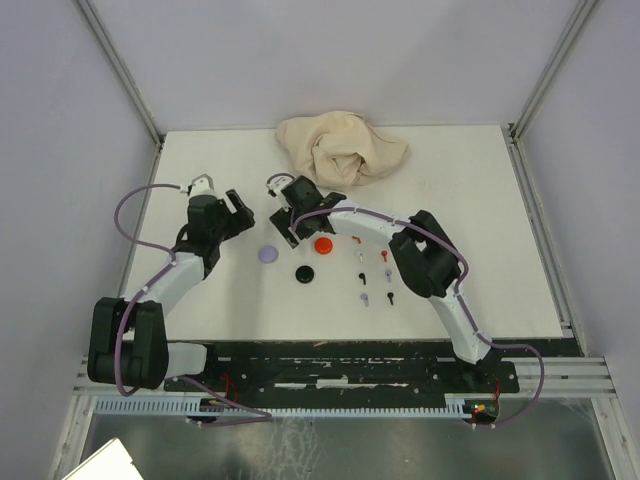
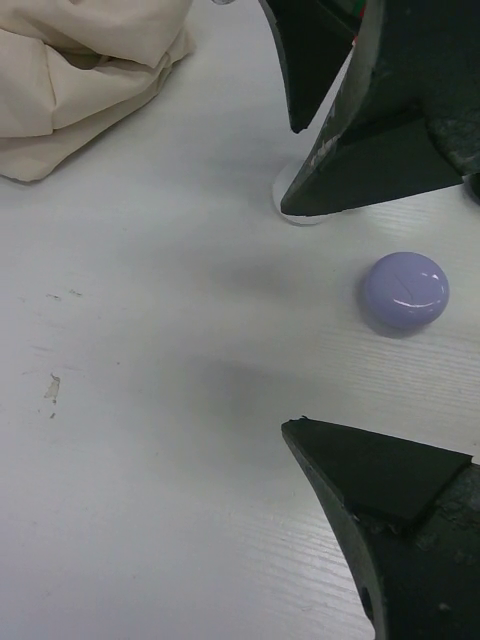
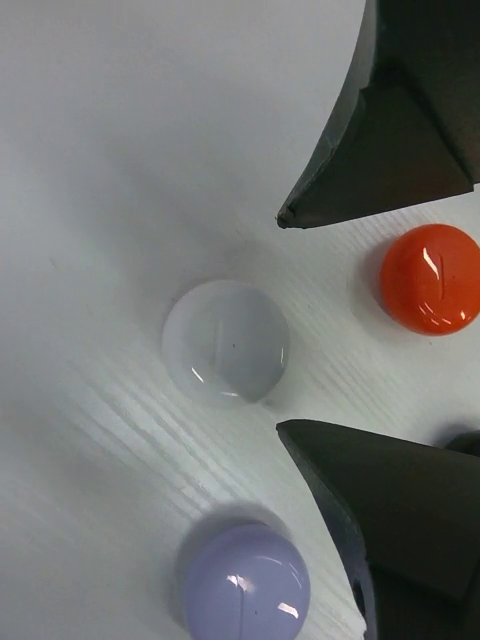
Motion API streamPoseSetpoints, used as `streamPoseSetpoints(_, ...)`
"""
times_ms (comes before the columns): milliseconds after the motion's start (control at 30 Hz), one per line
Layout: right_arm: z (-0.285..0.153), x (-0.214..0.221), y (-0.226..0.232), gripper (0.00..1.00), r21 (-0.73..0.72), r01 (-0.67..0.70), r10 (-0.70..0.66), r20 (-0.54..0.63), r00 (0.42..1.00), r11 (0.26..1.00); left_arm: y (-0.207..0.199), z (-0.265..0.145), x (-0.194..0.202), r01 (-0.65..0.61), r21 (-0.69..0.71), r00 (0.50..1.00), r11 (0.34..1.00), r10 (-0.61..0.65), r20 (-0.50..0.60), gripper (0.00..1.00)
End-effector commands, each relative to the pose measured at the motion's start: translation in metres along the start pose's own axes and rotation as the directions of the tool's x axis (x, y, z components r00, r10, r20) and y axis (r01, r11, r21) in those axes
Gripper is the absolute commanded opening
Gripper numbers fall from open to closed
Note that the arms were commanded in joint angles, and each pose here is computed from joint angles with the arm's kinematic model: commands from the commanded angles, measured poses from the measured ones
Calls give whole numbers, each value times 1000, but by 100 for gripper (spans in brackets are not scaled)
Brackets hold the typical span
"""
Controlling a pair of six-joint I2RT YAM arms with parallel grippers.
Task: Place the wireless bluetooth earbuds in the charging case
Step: Pick up the charging case at the center of the board.
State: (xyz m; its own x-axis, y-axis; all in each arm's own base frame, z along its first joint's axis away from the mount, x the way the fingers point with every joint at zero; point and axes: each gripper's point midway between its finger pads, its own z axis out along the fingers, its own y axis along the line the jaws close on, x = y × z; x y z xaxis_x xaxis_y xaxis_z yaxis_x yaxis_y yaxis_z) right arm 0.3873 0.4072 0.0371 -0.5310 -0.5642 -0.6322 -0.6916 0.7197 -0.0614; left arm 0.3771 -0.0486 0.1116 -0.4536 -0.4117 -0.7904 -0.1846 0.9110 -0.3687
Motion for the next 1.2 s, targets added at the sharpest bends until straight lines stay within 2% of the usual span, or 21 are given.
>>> streamPoseSetpoints(0, -2, -28, -9, 85, -50, -49, 53, 67, 996, 998, -9, -5, -29, -21, 13, 997, 1000, 20, 71, 88)
streamPoseSetpoints(467, 10, -25, 2, 83, -151, -32, 41, 56, 998, 988, -8, -1, -26, -32, 4, 998, 999, 31, 56, 88)
streamPoseSetpoints(1167, 28, -11, -1, 72, -125, 22, -21, 10, 1000, 992, -3, 5, -21, -39, -11, 998, 999, 40, 39, 88)
